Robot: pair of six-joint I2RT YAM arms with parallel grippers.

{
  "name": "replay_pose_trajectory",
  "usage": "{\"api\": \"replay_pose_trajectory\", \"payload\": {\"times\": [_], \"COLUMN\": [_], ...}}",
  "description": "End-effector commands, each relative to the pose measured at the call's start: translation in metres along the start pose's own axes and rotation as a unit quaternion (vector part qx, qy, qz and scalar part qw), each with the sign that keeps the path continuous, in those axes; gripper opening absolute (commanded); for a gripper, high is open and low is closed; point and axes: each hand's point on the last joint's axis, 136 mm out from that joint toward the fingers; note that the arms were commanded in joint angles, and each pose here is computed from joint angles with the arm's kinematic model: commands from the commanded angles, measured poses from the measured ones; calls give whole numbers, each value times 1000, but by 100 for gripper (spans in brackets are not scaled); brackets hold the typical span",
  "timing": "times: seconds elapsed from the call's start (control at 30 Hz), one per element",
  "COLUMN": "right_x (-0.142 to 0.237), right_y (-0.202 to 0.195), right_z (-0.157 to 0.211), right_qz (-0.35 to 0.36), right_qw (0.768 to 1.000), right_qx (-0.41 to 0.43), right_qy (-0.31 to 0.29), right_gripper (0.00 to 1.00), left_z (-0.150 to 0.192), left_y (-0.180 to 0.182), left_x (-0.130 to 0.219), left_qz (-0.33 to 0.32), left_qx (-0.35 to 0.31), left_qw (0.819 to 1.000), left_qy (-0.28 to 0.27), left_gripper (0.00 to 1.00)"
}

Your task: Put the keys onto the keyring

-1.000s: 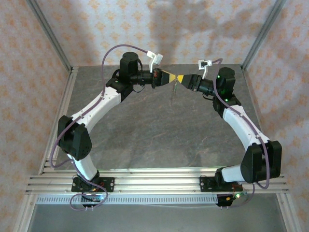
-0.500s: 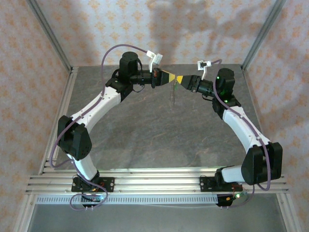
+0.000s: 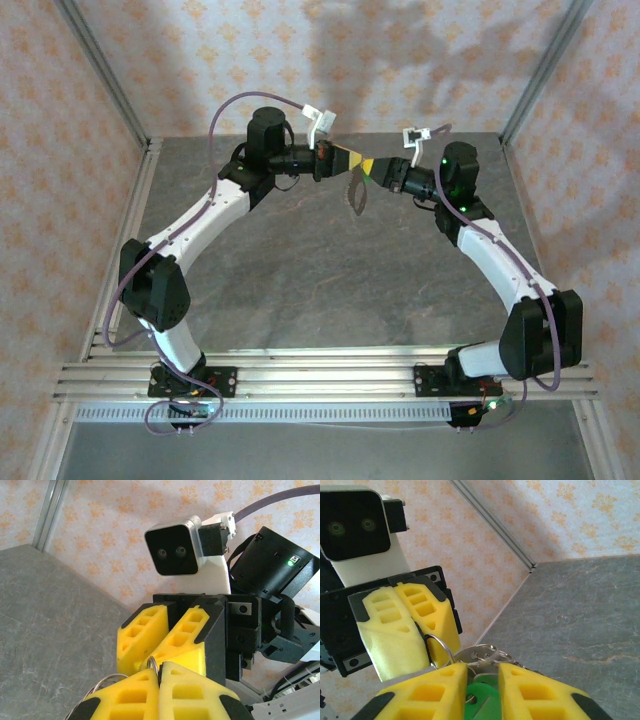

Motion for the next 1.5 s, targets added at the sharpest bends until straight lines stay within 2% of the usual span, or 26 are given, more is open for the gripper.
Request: {"api": "replay_pose_trajectory", "payload": {"times": [0.0, 0.1, 0.2, 0.33, 0.6, 0.77, 1.03, 1.13, 1.27, 1.33, 1.47], "right_x": [3, 20, 29, 26, 23, 18, 9, 9, 10, 11, 13], "right_y": [21, 7, -1, 1, 17, 19, 29, 31, 34, 36, 43], "right_z": [-5, -26, -41, -47, -53, -49, -42, -41, -40, -40, -41], "right_qz": [-15, 12, 5, -22, -78, -88, -111, -115, -119, -125, -137], "right_qw": [1000, 998, 995, 994, 991, 991, 990, 990, 989, 989, 987], "right_qx": [26, 10, -10, -19, -24, -27, -25, -24, -24, -25, -21], "right_qy": [-5, -63, -101, -109, -107, -97, -81, -79, -80, -79, -78], "right_gripper": [28, 35, 42, 46, 45, 45, 41, 35, 21, 18, 21], "left_z": [-12, -12, -11, -12, -14, -17, -19, -18, -19, -19, -20], "left_y": [-36, -38, -40, -42, -45, -47, -48, -48, -46, -45, -43], "left_x": [5, 7, 7, 7, 7, 6, 7, 7, 6, 6, 6], "left_qz": [33, 30, 34, 37, 42, 47, 47, 46, 45, 43, 39], "left_qx": [-48, -55, -57, -56, -54, -54, -54, -54, -52, -52, -51], "left_qw": [998, 997, 997, 997, 997, 997, 997, 997, 997, 997, 997], "left_qy": [-28, -32, -30, -28, -29, -31, -34, -35, -35, -36, -40], "left_gripper": [0, 0, 0, 0, 0, 0, 0, 0, 0, 0, 0]}}
Point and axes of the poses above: each hand's point on the last joint's axis, 136 mm out from that joint toward the fingers, its own x axis back along the fingers, its own y axis along the line the jaws close on, z = x × y, and after that the axes turned 14 degrees about x, right-handed
